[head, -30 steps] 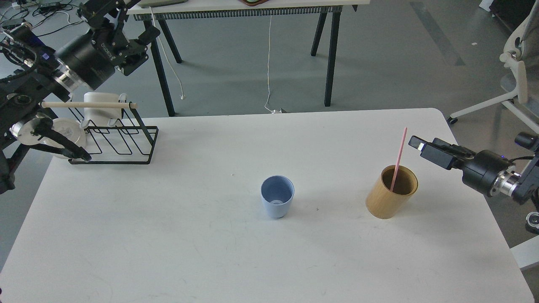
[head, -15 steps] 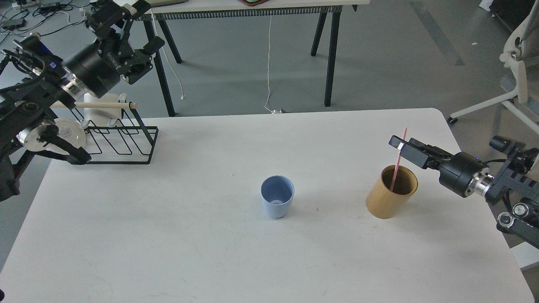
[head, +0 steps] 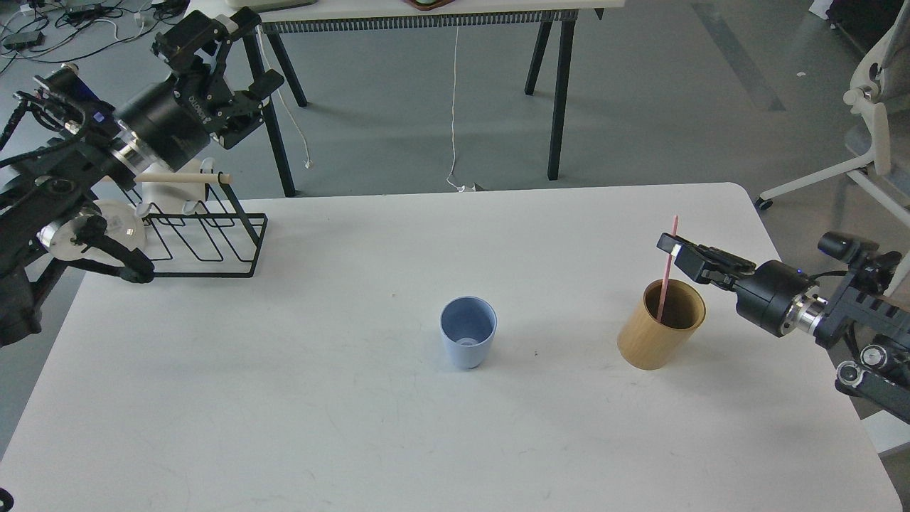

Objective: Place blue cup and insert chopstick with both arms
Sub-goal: 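Grasp the pink straw and pull it up out of the tan cup, then carry the straw over the blue cup and lower it inside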

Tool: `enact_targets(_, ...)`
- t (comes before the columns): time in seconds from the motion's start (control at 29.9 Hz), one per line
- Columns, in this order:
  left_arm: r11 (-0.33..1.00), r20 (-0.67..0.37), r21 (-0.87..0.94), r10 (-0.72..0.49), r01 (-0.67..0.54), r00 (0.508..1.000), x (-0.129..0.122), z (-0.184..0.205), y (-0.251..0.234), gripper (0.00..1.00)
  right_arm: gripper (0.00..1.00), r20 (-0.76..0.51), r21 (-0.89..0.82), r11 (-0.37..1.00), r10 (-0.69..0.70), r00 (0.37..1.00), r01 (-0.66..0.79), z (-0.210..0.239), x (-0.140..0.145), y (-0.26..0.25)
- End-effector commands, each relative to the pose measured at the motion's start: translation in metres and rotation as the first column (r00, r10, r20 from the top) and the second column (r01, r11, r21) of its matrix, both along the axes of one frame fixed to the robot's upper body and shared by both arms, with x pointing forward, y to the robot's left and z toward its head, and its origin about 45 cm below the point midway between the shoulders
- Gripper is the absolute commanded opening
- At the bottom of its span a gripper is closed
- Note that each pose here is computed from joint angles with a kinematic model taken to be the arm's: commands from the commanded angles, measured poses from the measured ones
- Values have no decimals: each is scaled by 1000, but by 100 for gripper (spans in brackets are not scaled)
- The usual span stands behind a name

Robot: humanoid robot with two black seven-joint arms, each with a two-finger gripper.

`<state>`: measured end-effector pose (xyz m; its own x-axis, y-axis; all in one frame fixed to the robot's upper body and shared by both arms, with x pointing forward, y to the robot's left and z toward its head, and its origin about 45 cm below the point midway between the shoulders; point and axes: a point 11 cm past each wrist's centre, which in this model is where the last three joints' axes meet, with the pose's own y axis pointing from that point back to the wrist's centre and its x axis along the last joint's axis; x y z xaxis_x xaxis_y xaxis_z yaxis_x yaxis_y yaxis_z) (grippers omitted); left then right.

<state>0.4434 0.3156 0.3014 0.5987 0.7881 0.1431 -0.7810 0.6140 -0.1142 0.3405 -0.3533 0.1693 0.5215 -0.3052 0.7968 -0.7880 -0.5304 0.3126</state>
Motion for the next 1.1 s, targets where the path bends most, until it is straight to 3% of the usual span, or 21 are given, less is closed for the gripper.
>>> enact_targets(0.0, 1000, 0, -1, 0, 0, 1000, 0, 0, 0, 93, 9, 1, -2, 1000, -1, 1000, 1, 1, 0, -1)
enact_targets(0.33, 1000, -2, -1, -1, 1, 1000, 0, -1, -1, 93, 4, 18, -20, 999, -26, 1000, 26, 12, 2, -17)
enact_targets(0.84, 1000, -7, -19, -23, 23, 1000, 0, -5, -13, 93, 4, 152, -34, 998, -49, 987, 54, 80, 26, -37)
enact_targets(1.07, 1000, -11, -15, -22, 21, 1000, 0, -7, -13, 93, 2, 234, 31, 999, -31, 972, 25, 121, 46, -19)
